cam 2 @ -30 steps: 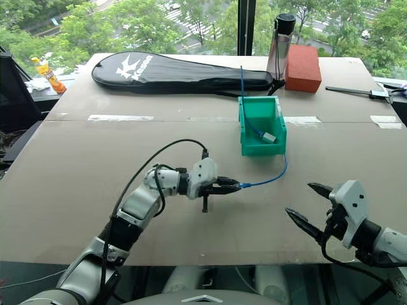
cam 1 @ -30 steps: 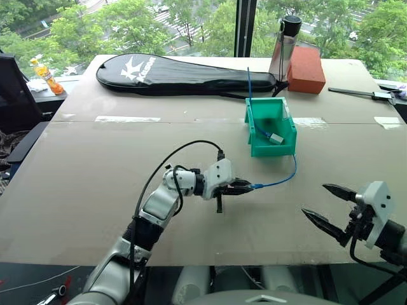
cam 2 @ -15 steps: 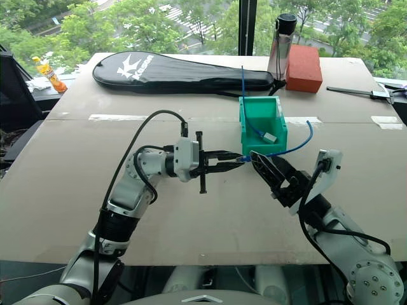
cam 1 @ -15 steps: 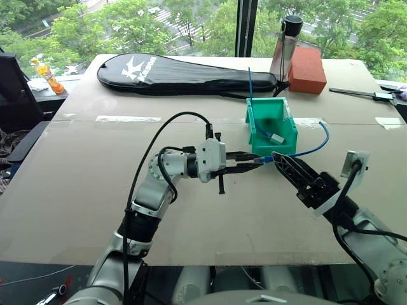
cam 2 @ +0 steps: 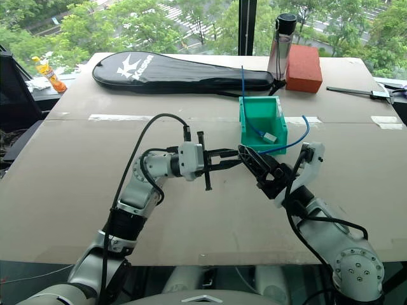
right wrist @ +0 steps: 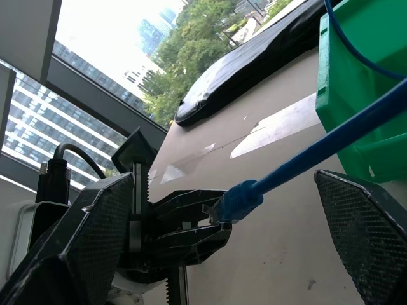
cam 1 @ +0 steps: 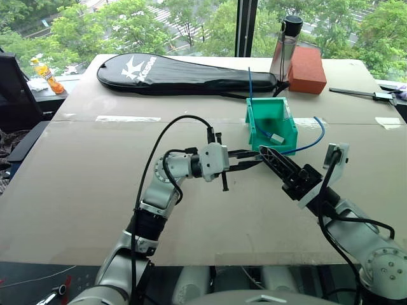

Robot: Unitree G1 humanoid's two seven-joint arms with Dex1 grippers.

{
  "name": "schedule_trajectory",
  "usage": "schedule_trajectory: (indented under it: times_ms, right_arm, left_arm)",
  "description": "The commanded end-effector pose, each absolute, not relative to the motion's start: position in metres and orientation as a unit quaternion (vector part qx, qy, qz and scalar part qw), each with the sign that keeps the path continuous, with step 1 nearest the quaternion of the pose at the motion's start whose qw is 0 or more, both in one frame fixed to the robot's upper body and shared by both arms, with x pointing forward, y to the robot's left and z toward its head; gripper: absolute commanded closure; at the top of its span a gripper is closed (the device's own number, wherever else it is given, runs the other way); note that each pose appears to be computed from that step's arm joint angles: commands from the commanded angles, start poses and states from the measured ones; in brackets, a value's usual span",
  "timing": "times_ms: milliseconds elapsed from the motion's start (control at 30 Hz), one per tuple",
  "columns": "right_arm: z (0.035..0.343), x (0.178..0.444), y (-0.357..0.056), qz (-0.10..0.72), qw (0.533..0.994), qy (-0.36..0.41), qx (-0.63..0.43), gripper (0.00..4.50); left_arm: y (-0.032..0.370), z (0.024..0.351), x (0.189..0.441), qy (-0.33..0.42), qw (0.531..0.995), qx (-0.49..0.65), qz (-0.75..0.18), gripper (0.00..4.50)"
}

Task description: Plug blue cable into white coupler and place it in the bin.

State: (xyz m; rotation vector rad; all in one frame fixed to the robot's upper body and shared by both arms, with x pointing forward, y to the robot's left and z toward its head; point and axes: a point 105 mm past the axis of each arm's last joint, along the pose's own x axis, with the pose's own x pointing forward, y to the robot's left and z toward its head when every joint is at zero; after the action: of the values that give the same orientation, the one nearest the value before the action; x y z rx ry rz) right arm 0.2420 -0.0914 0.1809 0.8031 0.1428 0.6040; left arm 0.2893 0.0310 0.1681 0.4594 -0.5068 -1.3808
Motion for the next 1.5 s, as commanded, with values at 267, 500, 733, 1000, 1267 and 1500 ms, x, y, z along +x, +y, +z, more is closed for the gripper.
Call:
schedule_trajectory:
  times_ms: [267,500,733,1000,1267,1500]
  right_arm:
    - [0.188,0.243,-0.091,0.294,0.87,0.056,0.391,2.57]
    - [0.188,0.243,-0.09,0.302,0.871,0.058,0.382,4.49]
    - [0.192,0.245,-0.091,0.313,0.873,0.047,0.372,4.5]
    - [0.191,0.253,-0.097,0.325,0.878,0.043,0.349,4.5]
    - [0.183,0.259,-0.089,0.353,0.872,0.055,0.336,4.5]
    - [0.18,0.261,-0.084,0.37,0.867,0.06,0.328,4.5]
  left_arm:
    - [0.027,0.187,0.284,-0.264,0.709,0.211,-0.619,4.5]
    - [0.028,0.198,0.266,-0.273,0.705,0.204,-0.622,4.5]
    - [0.041,0.21,0.268,-0.226,0.741,0.14,-0.616,3.5]
    - [0.126,0.19,0.294,-0.076,0.849,0.077,-0.518,0.04]
    - [0.215,0.16,0.3,-0.003,0.91,0.124,-0.395,0.04]
    - [0.239,0.127,0.295,0.042,0.917,0.128,-0.374,0.04]
